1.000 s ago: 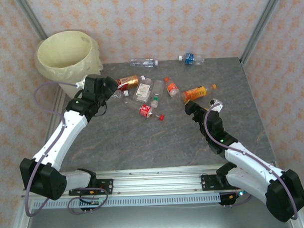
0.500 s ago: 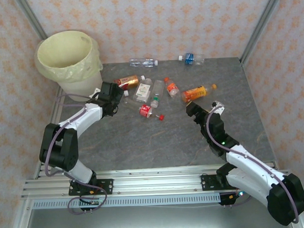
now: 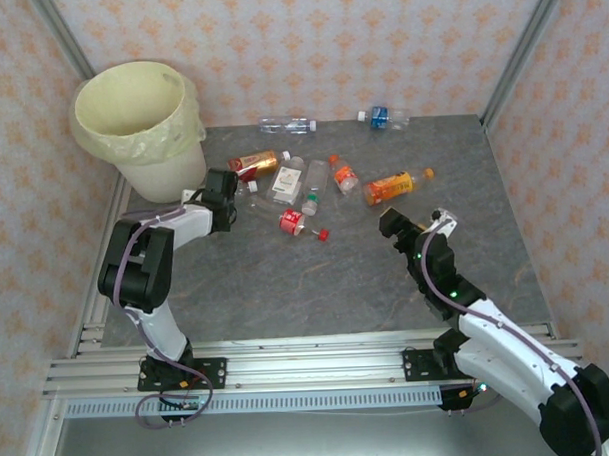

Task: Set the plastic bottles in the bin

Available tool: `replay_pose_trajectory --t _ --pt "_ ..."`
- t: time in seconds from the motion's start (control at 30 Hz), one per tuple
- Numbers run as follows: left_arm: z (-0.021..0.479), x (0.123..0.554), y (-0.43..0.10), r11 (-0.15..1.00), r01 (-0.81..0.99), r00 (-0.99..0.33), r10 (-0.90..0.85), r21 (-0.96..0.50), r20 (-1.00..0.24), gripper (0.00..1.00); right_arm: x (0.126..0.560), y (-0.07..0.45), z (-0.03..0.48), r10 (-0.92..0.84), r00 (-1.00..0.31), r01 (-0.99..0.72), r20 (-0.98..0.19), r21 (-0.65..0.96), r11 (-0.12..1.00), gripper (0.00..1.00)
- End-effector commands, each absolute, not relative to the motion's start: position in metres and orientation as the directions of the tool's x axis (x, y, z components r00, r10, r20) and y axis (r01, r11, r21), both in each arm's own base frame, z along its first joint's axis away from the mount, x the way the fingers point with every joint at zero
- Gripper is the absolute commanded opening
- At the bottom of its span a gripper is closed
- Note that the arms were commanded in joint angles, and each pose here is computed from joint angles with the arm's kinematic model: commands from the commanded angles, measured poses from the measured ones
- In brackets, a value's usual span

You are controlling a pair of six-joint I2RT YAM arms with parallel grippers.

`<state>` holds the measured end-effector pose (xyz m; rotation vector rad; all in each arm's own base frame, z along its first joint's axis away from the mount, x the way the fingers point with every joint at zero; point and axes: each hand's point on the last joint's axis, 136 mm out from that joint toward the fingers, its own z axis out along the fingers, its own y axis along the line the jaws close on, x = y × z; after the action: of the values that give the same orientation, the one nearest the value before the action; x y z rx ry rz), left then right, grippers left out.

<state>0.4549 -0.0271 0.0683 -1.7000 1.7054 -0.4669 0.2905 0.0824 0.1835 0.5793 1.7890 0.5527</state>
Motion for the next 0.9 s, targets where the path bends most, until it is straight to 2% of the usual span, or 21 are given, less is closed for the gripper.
replay_pose_trajectory --t 0.0,0.2,0.43,0.57,0.73,0.87 --pt "0.077 0.459 -0.006 0.034 -0.743 0.182 -0.951 -0.669 -0.251 1.0 0.286 0.07 0.175 0.623 -0.241 0.157 -0.744 0.604 0.781 0.99" --pt "0.068 0.46 -0.003 0.059 -0.834 0.137 -0.941 -0.548 -0.311 1.0 0.285 0.069 0.177 0.627 -0.233 0.156 -0.743 0.608 0.779 0.99" --pt "0.044 0.457 -0.003 0.041 -0.867 0.132 -0.942 -0.497 -0.307 0.99 0.285 0.079 0.18 0.592 -0.278 0.108 -0.756 0.588 0.802 0.99" --pt "0.03 0.453 -0.003 0.039 -0.878 0.116 -0.949 -0.478 -0.292 0.94 0.284 0.081 0.179 0.579 -0.29 0.098 -0.762 0.579 0.81 0.99" --pt "0.028 0.44 0.006 0.024 -0.865 0.155 -0.937 -0.502 -0.313 0.82 0.284 0.082 0.18 0.576 -0.295 0.09 -0.762 0.578 0.811 0.99" --pt "0.025 0.434 0.013 0.039 -0.875 0.143 -0.931 -0.483 -0.335 0.77 0.284 0.082 0.18 0.57 -0.295 0.088 -0.767 0.572 0.815 0.99"
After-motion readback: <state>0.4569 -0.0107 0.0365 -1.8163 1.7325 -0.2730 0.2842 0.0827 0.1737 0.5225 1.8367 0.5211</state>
